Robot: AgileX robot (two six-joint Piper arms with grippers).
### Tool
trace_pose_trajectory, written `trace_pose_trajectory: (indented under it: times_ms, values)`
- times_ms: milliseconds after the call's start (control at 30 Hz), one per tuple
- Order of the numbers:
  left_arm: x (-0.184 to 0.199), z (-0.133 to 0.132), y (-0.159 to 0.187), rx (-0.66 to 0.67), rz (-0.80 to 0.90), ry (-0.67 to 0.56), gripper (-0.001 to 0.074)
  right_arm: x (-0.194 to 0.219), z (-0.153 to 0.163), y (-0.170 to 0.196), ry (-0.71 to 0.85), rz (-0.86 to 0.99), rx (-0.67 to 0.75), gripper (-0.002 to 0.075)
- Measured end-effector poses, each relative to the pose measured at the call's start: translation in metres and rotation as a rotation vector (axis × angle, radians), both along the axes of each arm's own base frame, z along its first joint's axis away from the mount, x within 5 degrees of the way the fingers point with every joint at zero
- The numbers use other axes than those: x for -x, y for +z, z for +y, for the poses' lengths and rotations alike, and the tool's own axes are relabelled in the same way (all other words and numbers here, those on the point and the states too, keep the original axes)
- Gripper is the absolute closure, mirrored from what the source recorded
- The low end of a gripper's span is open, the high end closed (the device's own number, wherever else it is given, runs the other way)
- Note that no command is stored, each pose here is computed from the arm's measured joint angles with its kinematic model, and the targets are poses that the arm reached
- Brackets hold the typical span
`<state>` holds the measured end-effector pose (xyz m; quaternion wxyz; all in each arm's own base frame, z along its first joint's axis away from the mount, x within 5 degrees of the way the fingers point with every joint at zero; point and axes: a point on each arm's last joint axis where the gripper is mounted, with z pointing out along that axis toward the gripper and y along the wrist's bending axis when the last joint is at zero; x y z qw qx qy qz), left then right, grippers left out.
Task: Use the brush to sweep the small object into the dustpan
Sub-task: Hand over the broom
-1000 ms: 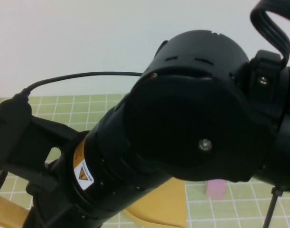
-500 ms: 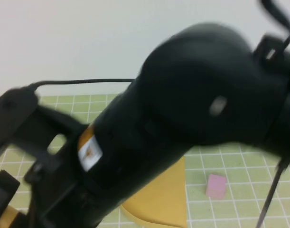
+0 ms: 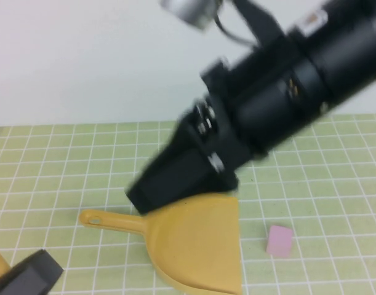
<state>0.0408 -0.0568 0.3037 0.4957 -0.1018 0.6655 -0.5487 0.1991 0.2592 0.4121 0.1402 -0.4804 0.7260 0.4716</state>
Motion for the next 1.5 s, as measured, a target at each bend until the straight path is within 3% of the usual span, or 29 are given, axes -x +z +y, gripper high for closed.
trace_pose_trajectory:
  times_ms: [200, 400, 733, 1167, 1300, 1500]
  values:
    - [0.005, -0.005, 0.004, 0.069, 0.007, -0.080, 0.0585, 0.017, 0.004, -0.057, 0.092, 0.236, -0.081, 0.0318]
    - [0.009, -0.009, 0.003, 0.060, 0.015, -0.148, 0.0585, 0.034, 0.006, -0.079, 0.133, 0.323, -0.145, 0.0318]
    - [0.011, -0.011, 0.004, 0.090, 0.018, -0.182, 0.0587, 0.080, 0.032, -0.074, 0.325, 0.292, -0.234, 0.0318]
    - [0.016, -0.012, 0.013, 0.168, -0.037, -0.240, 0.0590, 0.087, 0.044, -0.078, 0.336, 0.312, -0.261, 0.0323]
    - [0.016, -0.012, 0.014, 0.158, -0.069, -0.234, 0.0590, 0.091, 0.047, -0.078, 0.342, 0.307, -0.262, 0.0396]
    - [0.018, -0.013, 0.016, 0.141, -0.120, -0.243, 0.0590, 0.092, 0.049, -0.077, 0.329, 0.299, -0.281, 0.0627]
